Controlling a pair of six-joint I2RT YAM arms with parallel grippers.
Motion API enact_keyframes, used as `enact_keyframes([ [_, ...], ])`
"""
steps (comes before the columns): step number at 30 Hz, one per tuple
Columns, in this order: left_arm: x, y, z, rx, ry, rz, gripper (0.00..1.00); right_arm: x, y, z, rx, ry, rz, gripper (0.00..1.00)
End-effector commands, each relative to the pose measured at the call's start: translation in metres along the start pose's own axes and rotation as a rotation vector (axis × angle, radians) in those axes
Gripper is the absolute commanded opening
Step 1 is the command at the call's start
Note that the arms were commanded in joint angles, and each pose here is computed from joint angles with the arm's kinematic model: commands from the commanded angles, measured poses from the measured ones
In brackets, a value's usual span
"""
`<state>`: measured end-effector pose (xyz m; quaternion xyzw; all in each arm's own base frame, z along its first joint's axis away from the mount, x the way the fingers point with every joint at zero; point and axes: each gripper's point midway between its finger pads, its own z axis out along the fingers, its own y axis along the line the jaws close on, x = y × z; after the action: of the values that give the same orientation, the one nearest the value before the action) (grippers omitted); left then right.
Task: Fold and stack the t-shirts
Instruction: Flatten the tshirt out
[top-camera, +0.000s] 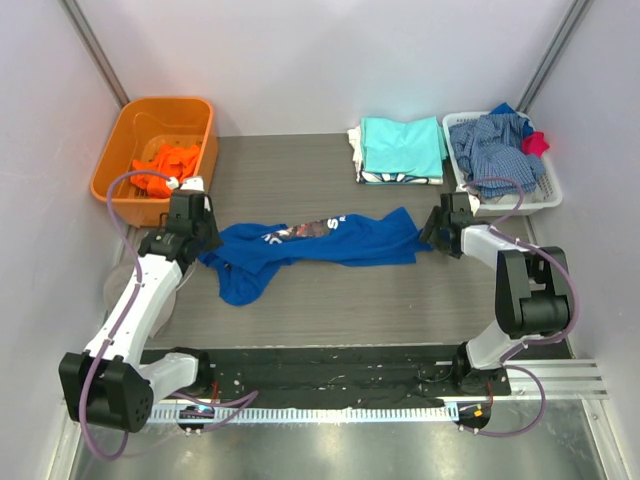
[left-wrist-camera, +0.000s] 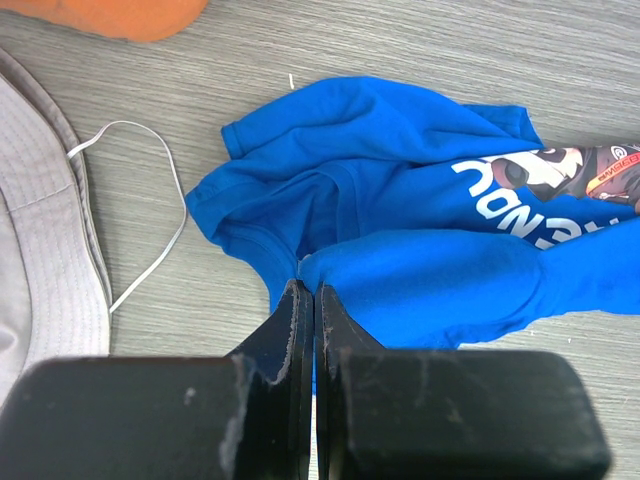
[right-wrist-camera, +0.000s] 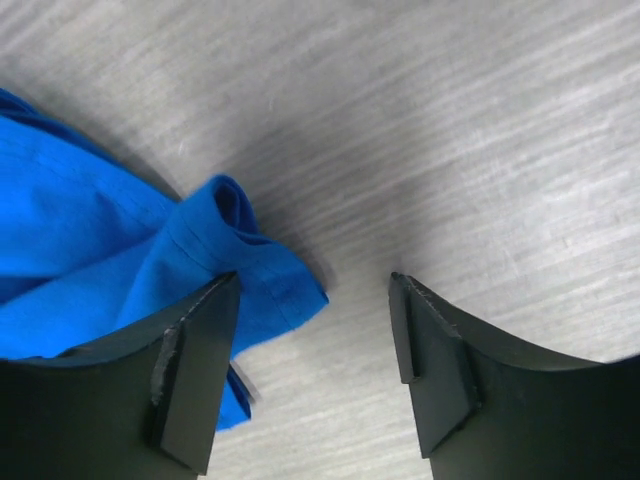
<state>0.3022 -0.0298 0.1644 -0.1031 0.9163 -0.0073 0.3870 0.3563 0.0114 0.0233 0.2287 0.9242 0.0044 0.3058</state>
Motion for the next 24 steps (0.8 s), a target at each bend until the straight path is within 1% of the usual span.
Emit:
enact_keyframes([
  [1, -0.003, 0.001, -0.006, 0.013, -0.018, 0.001, 0.00, -0.001, 0.006, 0.013, -0.031, 0.001, -0.007, 0.63],
  [3, -0.001, 0.001, -0.005, 0.012, -0.015, 0.001, 0.00, 0.002, 0.009, 0.015, -0.044, 0.014, -0.009, 0.60],
  [4, -0.001, 0.002, -0.005, 0.011, -0.016, -0.002, 0.00, 0.002, 0.010, 0.016, -0.051, 0.015, -0.009, 0.56],
  [7, 0.000, 0.001, -0.005, 0.014, -0.012, -0.002, 0.00, 0.004, 0.016, 0.018, -0.081, 0.023, -0.013, 0.48],
  [15, 0.001, 0.000, -0.006, 0.020, -0.015, -0.005, 0.00, 0.013, 0.018, 0.022, -0.097, 0.052, -0.012, 0.37],
  [21, 0.003, 0.001, -0.006, 0.022, -0.013, -0.005, 0.00, 0.020, 0.019, 0.021, -0.114, 0.076, -0.005, 0.19],
  [22, 0.003, 0.001, -0.006, 0.023, -0.011, -0.005, 0.00, 0.021, 0.019, 0.021, -0.118, 0.079, -0.005, 0.11],
  [24, 0.005, 0.001, -0.006, 0.024, -0.008, -0.007, 0.00, 0.022, 0.020, 0.020, -0.123, 0.086, -0.004, 0.04],
])
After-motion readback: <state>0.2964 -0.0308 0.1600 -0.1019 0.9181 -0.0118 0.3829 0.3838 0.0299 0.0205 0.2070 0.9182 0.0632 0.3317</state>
